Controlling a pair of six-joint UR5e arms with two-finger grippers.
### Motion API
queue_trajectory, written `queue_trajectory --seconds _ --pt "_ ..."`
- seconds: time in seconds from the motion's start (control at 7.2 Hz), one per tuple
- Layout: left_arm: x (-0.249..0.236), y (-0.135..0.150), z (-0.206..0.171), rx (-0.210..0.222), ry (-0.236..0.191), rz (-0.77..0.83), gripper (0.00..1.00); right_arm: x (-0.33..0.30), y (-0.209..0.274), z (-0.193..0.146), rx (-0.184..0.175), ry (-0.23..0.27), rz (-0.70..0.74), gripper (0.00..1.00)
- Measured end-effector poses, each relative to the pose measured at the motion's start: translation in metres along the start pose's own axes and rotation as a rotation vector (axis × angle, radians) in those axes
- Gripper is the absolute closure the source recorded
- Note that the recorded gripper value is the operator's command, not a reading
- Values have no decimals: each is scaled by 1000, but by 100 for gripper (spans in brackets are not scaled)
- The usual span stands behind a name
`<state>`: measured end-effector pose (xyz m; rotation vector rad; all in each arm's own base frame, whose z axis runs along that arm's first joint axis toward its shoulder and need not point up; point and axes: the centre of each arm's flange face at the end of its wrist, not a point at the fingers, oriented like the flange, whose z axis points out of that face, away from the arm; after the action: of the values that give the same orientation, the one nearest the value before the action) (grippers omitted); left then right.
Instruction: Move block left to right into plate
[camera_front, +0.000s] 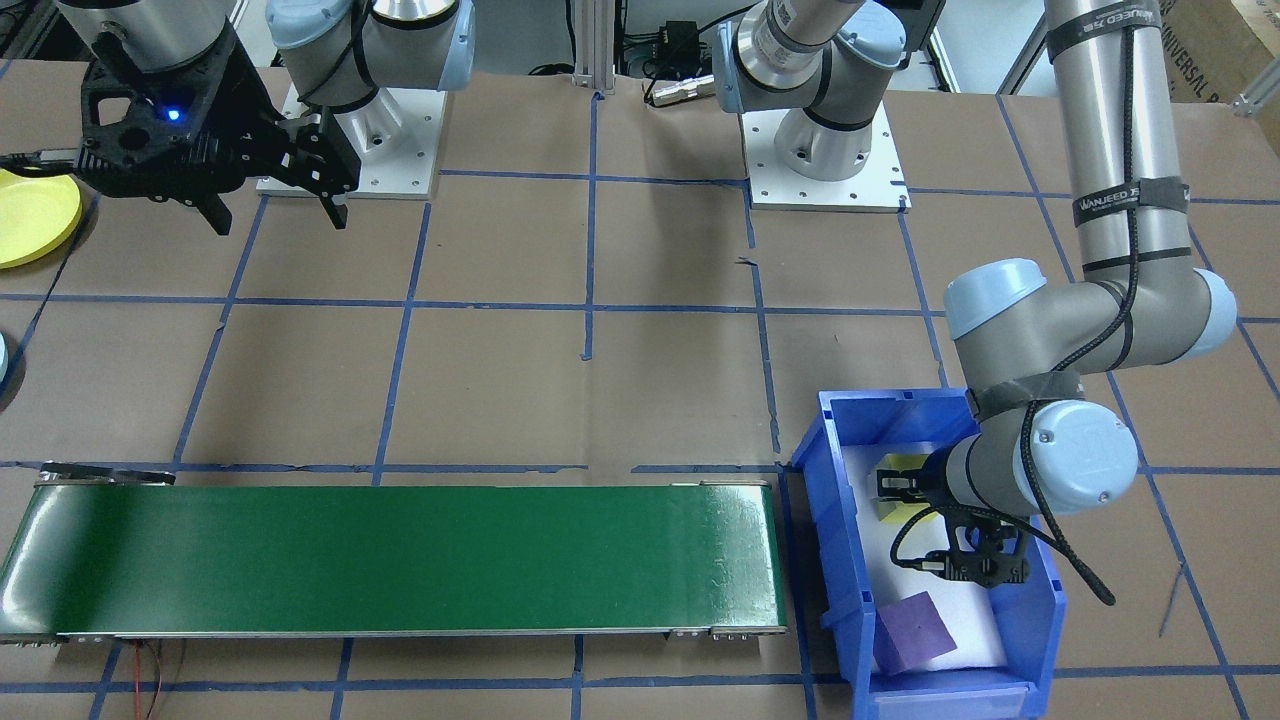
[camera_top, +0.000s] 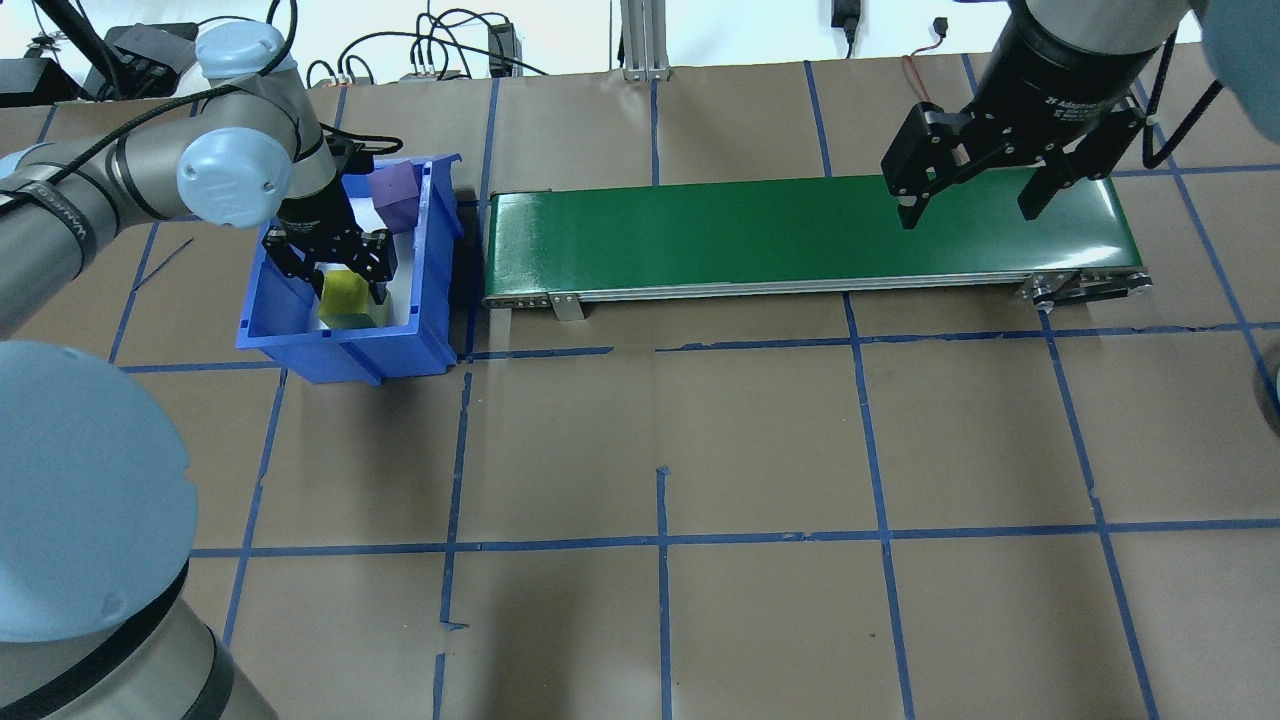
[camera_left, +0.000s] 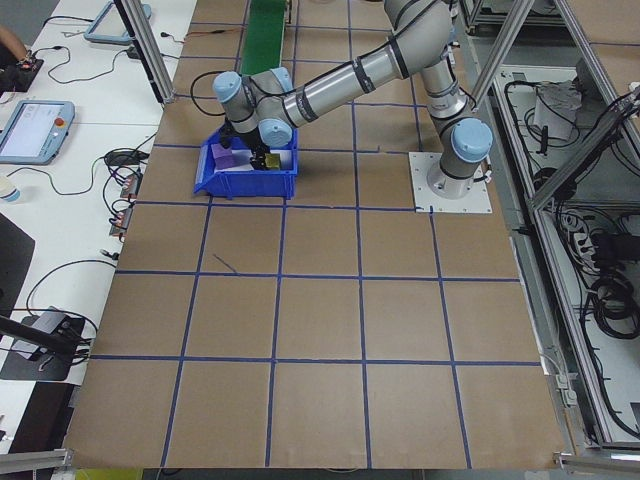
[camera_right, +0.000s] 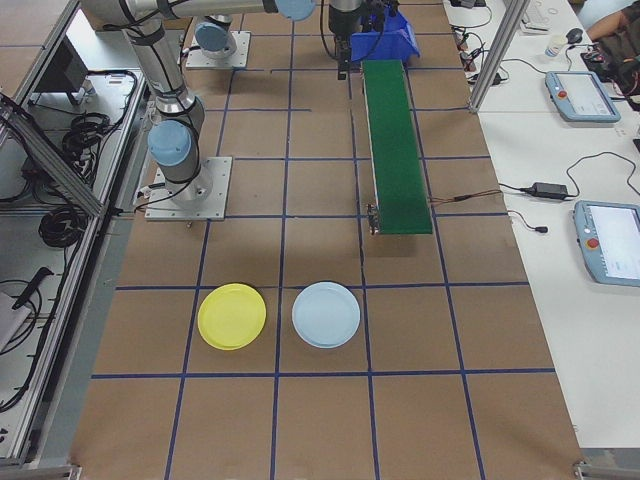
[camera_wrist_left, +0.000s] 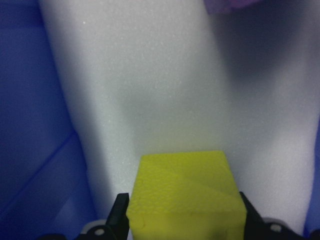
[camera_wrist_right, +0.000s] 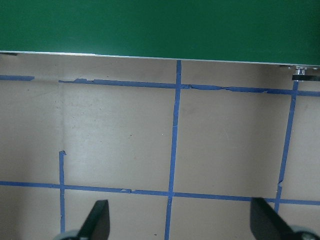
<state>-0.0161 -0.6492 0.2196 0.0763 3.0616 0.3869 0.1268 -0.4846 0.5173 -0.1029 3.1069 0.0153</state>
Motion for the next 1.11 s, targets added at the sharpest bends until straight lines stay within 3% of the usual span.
queue_trajectory --seconds 0.28,0.42,0.83,1.11 --pt "0 0 -4 7 1 -2 49 0 0 0 0 0 1 0" --pt "-2 -1 -18 33 -5 -5 49 0 0 0 1 0 1 0" --pt "-3 1 -109 186 -20 -12 49 0 0 0 2 -1 1 0" --pt "31 -4 -155 288 30 -9 49 0 0 0 2 -1 1 0"
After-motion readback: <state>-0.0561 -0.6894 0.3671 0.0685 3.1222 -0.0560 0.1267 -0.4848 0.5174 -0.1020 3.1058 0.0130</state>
